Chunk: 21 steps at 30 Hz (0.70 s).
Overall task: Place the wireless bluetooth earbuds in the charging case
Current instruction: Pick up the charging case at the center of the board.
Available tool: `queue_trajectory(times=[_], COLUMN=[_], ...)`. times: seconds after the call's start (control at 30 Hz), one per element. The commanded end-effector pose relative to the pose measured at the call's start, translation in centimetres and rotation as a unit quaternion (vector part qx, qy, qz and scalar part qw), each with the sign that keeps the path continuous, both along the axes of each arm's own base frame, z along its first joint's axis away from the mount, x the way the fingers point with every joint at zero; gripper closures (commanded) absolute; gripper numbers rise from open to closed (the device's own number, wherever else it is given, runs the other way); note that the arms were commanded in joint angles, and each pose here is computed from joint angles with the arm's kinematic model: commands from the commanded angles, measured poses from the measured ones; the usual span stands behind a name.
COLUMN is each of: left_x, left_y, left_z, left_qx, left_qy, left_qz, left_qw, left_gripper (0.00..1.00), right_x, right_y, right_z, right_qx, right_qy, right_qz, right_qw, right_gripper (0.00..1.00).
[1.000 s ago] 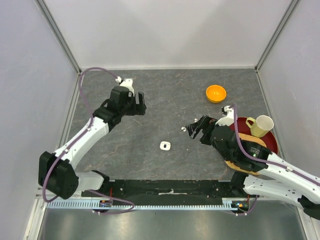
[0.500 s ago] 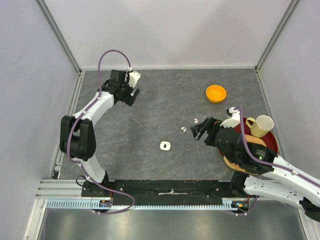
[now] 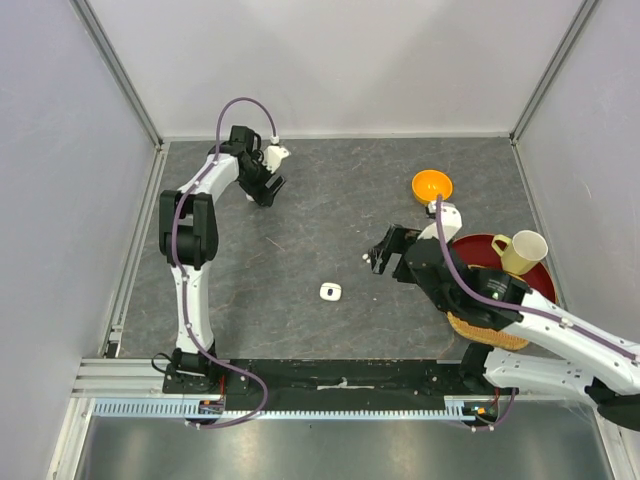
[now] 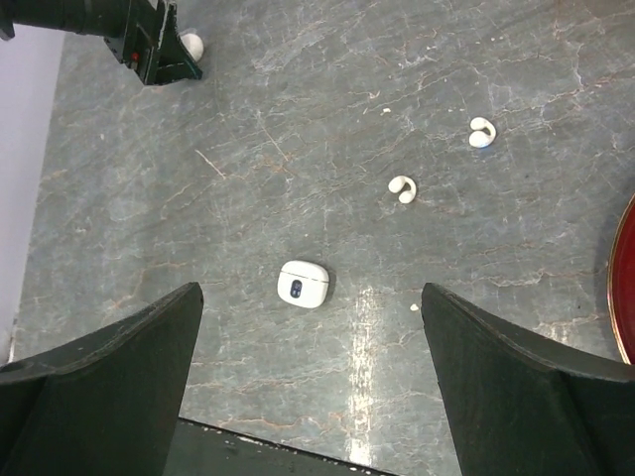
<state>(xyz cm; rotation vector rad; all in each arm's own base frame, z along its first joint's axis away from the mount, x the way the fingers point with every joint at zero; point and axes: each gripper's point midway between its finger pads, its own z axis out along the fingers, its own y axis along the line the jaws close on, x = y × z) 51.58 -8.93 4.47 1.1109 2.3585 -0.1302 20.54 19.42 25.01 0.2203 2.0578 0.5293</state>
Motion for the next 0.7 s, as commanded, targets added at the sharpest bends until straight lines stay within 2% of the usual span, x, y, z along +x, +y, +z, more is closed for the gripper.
queue_trajectory(times=[0.0, 0.17, 0.33, 0.43, 0.67], left_x=[0.6, 1.9, 0.1, -0.6, -2.4], left_y=[0.1, 0.4, 0.2, 0.4, 0.3], left_z=[0.3, 0.6, -0.6, -0.9, -2.2], left_qx=[-0.022, -0.04, -0.047, -0.046, -0.045], left_qy=[0.012, 0.005, 0.041, 0.055, 0.088], left_qz=[-0.031, -0.02, -0.03, -0.02, -0.021], left_qw=[0.999, 0.999, 0.998, 0.997, 0.995], left_gripper=[0.1, 0.1, 0.15, 0.23, 0.25], right_x=[1.2, 2.1, 2.7, 2.8, 2.1], right_y=[0.8, 2.3, 2.5, 2.3, 1.3], right_z=[0.9, 0.2, -0.1, 0.2, 0.2], right_qx=[-0.032, -0.058, -0.063, -0.057, -0.034], right_qy=[-0.005, 0.011, 0.018, 0.017, 0.016], right_qz=[0.003, 0.02, 0.019, 0.016, 0.013], right_qw=[0.999, 0.998, 0.998, 0.998, 0.999], right_gripper=[0.02, 0.02, 0.02, 0.02, 0.02])
